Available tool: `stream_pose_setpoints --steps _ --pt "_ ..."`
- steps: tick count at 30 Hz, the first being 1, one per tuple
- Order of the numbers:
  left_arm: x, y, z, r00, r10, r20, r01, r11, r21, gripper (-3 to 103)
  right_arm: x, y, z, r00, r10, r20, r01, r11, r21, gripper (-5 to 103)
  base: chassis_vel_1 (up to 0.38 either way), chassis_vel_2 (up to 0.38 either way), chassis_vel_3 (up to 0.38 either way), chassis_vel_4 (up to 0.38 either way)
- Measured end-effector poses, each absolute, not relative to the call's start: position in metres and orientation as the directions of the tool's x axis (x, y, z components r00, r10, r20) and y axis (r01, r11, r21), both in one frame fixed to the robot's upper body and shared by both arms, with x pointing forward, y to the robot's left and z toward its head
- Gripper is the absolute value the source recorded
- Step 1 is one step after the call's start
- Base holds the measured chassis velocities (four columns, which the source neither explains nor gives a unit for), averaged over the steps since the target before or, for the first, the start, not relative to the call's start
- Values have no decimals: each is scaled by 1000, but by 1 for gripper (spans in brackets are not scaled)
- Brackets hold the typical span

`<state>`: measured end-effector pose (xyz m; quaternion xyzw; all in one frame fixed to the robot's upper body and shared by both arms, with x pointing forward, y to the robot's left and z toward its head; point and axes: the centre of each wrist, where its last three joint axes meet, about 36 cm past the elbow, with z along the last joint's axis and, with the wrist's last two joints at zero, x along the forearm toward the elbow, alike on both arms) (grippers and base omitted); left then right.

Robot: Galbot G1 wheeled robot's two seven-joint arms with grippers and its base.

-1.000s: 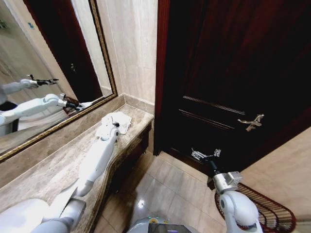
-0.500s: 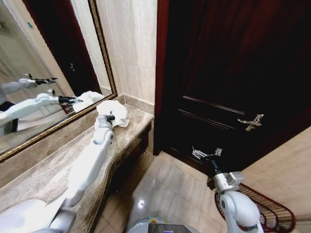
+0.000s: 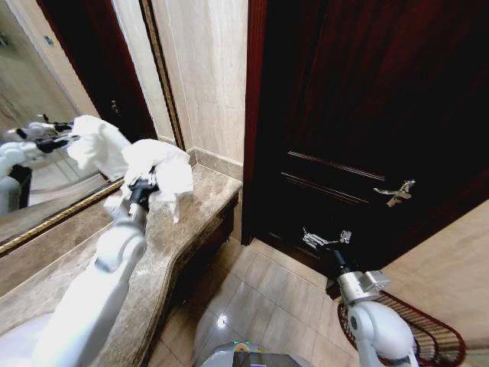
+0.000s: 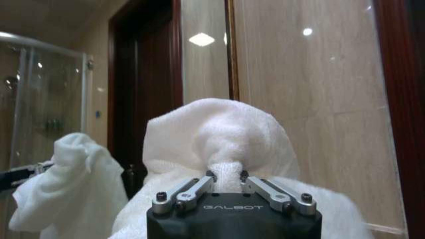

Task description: Discard the used towel into the hamper.

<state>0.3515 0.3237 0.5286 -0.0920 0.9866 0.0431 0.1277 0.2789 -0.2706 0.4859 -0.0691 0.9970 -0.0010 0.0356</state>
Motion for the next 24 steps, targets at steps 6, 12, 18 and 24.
stream_pose_setpoints --steps 6,12,18,24 --pt "284 313 500 -952 -141 -272 -157 987 36 10 277 -273 495 -985 -152 -80 -151 988 -18 100 0 0 0 0" --pt "256 312 457 -969 -55 -241 -62 998 21 10 274 -274 503 -984 -152 -88 -152 988 -12 100 0 0 0 0" --pt "251 308 444 -973 -37 -229 -38 999 1 10 269 -275 506 -985 -149 -84 -149 989 -8 100 0 0 0 0" --pt "251 293 452 -969 -22 -245 -19 1000 -15 10 263 -271 513 -986 -153 -62 -153 988 1 100 0 0 0 0"
